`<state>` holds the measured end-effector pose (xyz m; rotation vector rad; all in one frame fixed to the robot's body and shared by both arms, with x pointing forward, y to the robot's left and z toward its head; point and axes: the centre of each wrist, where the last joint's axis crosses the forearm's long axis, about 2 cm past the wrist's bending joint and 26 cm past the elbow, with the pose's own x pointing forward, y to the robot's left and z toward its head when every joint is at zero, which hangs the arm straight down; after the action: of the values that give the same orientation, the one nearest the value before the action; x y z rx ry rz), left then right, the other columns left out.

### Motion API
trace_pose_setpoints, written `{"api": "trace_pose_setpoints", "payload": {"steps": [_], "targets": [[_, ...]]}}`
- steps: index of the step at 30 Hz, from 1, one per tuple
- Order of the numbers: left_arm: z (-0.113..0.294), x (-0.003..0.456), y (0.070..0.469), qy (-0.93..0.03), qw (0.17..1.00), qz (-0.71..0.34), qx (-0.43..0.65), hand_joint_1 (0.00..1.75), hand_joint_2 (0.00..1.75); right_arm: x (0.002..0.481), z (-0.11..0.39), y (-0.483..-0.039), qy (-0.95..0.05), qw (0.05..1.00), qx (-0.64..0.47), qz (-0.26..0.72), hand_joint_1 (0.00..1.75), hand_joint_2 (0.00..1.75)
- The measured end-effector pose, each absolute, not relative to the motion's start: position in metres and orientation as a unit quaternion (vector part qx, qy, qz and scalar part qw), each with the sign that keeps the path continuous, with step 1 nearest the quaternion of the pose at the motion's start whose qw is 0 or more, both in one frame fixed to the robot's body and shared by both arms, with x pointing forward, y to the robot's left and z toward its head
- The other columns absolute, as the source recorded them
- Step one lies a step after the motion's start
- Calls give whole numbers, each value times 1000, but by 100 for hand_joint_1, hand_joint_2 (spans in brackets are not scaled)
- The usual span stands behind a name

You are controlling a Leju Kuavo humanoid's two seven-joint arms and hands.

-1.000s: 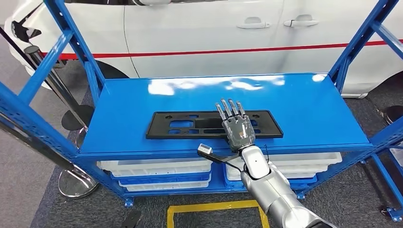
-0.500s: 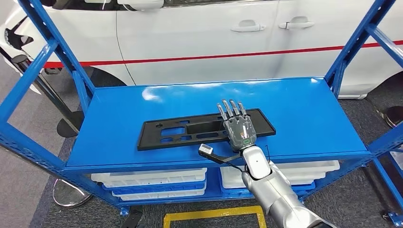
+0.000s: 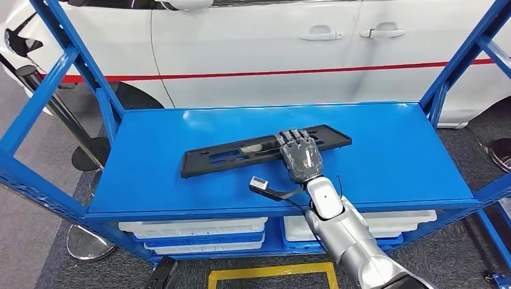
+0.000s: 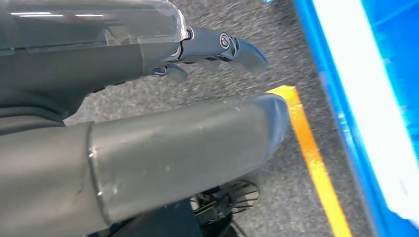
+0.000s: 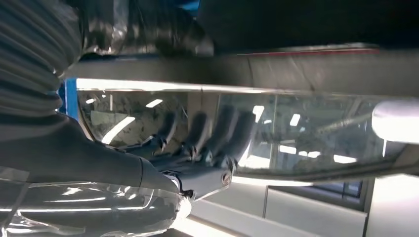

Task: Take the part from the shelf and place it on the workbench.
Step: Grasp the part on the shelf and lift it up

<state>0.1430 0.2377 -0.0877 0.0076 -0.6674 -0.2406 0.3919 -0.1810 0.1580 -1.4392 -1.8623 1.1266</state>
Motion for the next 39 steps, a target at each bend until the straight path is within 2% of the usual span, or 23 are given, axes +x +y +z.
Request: {"api": "trace_pose_setpoints", "payload": {"steps": [9, 29, 36, 39], "targets": [[-84, 153, 238, -343, 934, -99, 11, 0, 0, 400, 177, -182, -700, 244, -540, 398, 175, 175], [-82, 159, 239, -354, 930, -92, 24, 0, 0, 406, 187, -184, -703, 235, -544, 393, 175, 175], [-83, 158, 242, -368, 923, -91, 66, 0, 0, 401, 226, -185, -749, 178, -543, 336, 175, 175], [-84, 155, 243, -372, 921, -91, 69, 0, 131, 393, 240, -180, -763, 155, -545, 311, 175, 175]]}}
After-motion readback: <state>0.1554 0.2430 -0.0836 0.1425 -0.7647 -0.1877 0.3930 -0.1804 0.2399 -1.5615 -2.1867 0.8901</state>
